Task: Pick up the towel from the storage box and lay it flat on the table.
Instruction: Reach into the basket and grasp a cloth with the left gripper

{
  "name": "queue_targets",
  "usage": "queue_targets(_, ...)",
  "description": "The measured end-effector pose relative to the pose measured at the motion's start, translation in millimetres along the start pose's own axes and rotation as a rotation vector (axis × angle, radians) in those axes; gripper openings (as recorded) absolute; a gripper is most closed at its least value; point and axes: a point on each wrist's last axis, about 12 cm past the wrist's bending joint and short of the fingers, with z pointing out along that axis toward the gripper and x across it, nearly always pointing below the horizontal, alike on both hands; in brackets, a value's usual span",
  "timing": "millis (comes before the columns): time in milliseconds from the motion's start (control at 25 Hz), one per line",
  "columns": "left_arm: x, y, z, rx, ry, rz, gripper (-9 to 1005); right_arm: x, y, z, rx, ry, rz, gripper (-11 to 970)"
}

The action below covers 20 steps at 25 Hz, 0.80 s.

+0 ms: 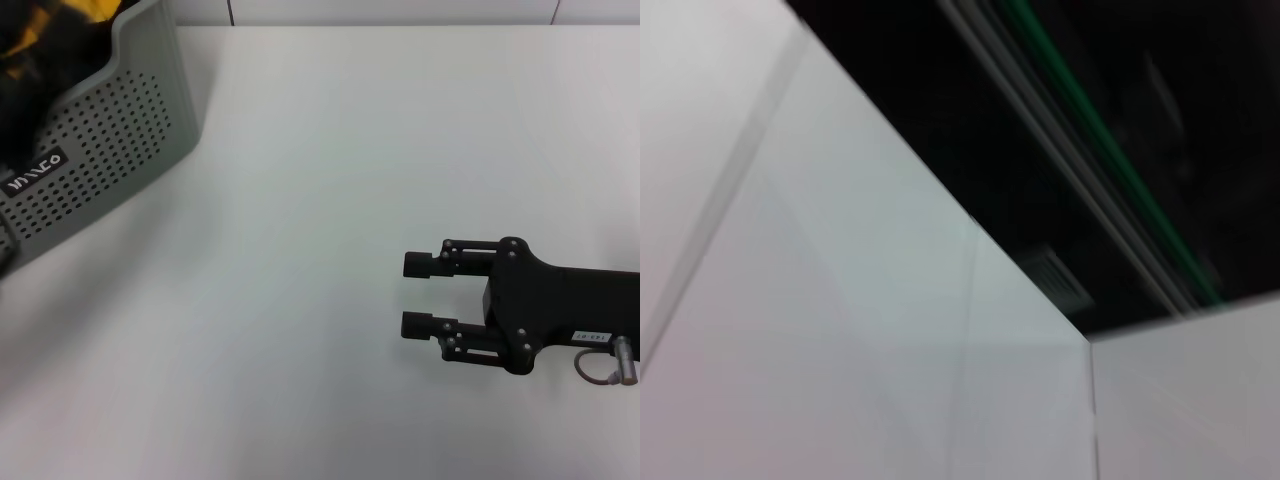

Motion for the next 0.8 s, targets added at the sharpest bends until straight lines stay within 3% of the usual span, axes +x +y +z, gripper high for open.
queue_targets(120,-10,20.9,20,-0.027,-0.052,0.034,552,1,0.3,0,0.003,0.001,0.002,559)
queue_targets(480,-17,73.8,77,-0.182,0.099,-0.021,549,0,-7.4,3,0.032,0.026,-0.014,559)
queue_targets(640,-25,90.1,89,-0.268,0.172,-0.057,548,-4,-14.6,4,0.052,0.04,-0.033,559)
queue_targets(800,-41,93.6,97,-0.287,0.237,-0.07,547,-6,-20.2,6,0.065,0.052,-0.062,559)
